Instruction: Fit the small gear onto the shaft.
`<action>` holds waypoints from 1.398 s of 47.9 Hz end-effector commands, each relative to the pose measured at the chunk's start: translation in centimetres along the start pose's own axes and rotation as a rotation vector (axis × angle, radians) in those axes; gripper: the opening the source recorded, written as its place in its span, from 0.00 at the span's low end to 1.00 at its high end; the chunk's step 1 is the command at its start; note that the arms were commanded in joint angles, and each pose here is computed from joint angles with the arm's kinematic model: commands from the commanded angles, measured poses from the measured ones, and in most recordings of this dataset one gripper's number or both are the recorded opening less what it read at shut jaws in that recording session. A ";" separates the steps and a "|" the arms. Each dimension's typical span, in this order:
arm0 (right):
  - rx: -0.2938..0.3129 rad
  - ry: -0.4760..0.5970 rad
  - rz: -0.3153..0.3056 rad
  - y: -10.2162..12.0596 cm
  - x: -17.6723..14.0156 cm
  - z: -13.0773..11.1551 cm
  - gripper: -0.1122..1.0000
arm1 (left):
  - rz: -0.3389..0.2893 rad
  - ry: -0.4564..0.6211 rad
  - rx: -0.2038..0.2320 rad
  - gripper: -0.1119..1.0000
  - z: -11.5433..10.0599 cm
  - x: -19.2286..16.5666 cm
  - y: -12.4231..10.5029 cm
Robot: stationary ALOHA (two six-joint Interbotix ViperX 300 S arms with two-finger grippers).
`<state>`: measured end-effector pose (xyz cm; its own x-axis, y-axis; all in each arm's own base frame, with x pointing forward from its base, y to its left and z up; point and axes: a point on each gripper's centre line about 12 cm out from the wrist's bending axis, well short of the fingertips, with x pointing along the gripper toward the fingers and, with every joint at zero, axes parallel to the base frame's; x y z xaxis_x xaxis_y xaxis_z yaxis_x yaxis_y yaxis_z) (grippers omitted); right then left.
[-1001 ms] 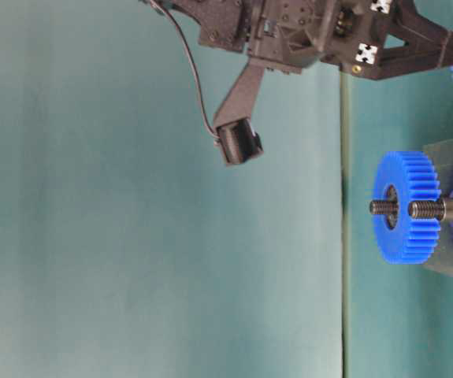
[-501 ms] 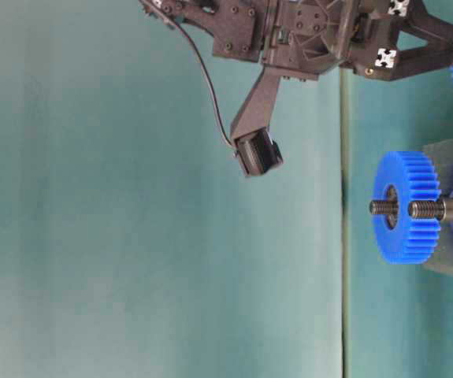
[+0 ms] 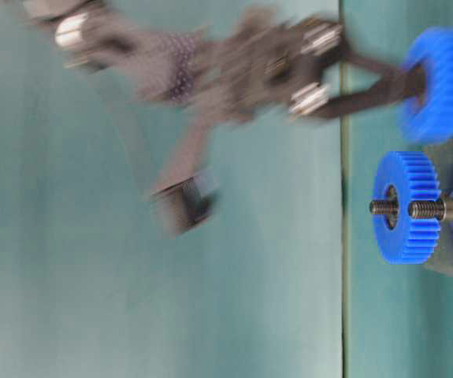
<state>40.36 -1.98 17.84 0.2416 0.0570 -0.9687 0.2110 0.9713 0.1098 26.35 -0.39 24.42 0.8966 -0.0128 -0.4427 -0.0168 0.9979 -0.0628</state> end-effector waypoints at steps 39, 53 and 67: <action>-0.042 0.039 -0.017 1.7 1.3 5.3 0.40 | -0.003 -0.021 -0.002 0.10 0.4 -0.1 -0.1; -0.040 0.037 -0.021 1.6 1.3 5.4 0.40 | -0.005 -0.024 -0.002 0.10 0.4 -0.1 -0.1; -0.034 0.035 -0.021 1.5 1.2 5.5 0.41 | -0.005 -0.024 0.000 0.10 0.4 -0.1 -0.1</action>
<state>46.19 -1.74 17.66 0.1984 0.0466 -0.9790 0.1778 0.9806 0.0827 26.27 -0.43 24.22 0.8972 -0.0143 -0.4414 -0.0164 0.9977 -0.0657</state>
